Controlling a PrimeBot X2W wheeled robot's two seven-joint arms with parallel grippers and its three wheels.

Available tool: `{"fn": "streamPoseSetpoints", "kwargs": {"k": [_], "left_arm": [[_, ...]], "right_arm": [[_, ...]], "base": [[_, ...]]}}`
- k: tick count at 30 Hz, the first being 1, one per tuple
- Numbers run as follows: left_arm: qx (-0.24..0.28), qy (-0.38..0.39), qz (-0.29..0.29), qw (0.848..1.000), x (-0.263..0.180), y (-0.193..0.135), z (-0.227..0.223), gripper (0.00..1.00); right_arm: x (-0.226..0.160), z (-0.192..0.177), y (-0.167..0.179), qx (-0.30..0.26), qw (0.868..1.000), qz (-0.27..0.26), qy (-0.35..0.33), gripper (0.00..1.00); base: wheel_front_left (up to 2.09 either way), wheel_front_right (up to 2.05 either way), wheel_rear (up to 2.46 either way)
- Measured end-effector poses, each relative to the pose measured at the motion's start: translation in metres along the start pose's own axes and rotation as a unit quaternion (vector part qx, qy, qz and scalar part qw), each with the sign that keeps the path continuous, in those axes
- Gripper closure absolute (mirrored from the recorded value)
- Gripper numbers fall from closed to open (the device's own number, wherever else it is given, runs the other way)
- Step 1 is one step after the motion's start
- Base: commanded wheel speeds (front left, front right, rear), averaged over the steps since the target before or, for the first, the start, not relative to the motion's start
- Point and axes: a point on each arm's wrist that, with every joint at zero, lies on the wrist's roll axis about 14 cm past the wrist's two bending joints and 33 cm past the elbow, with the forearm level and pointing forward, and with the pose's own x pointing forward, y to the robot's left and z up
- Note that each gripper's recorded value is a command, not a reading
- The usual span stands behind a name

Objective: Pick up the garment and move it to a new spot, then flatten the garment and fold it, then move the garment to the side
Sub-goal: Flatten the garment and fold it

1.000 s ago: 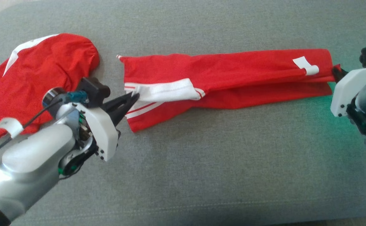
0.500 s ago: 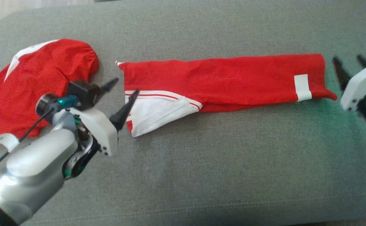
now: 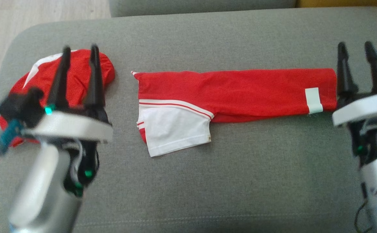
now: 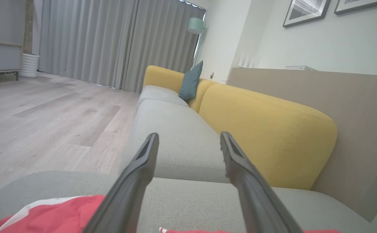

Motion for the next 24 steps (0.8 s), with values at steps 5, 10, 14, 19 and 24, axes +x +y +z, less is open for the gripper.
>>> {"fn": "streamPoseSetpoints", "kwargs": {"k": [5, 10, 14, 19, 24], "left_arm": [[-0.013, 0.010, 0.028, 0.999, -0.033, 0.005, -0.016, 0.00], [-0.007, 0.024, 0.032, 0.999, -0.051, 0.006, -0.031, 0.00], [-0.005, 0.021, 0.026, 0.999, -0.050, 0.008, -0.032, 0.00], [-0.006, 0.037, 0.026, 0.999, -0.050, 0.015, -0.046, 0.00], [-0.007, 0.050, 0.030, 0.998, -0.046, 0.022, -0.058, 0.00]], "right_arm": [[-0.021, -0.017, 0.023, 0.002, 1.000, 0.014, 0.004, 0.00], [-0.034, -0.038, 0.033, 0.008, 0.999, 0.015, 0.028, 0.00], [-0.030, -0.040, 0.031, 0.005, 0.999, 0.010, 0.034, 0.00], [-0.025, -0.061, 0.009, 0.001, 0.996, -0.022, 0.081, 0.00], [-0.015, -0.090, -0.031, 0.020, 0.984, -0.099, 0.147, 0.00]], "base": [[0.00, 0.00, 0.00], [0.00, 0.00, 0.00], [0.00, 0.00, 0.00], [0.00, 0.00, 0.00], [0.00, 0.00, 0.00]]}}
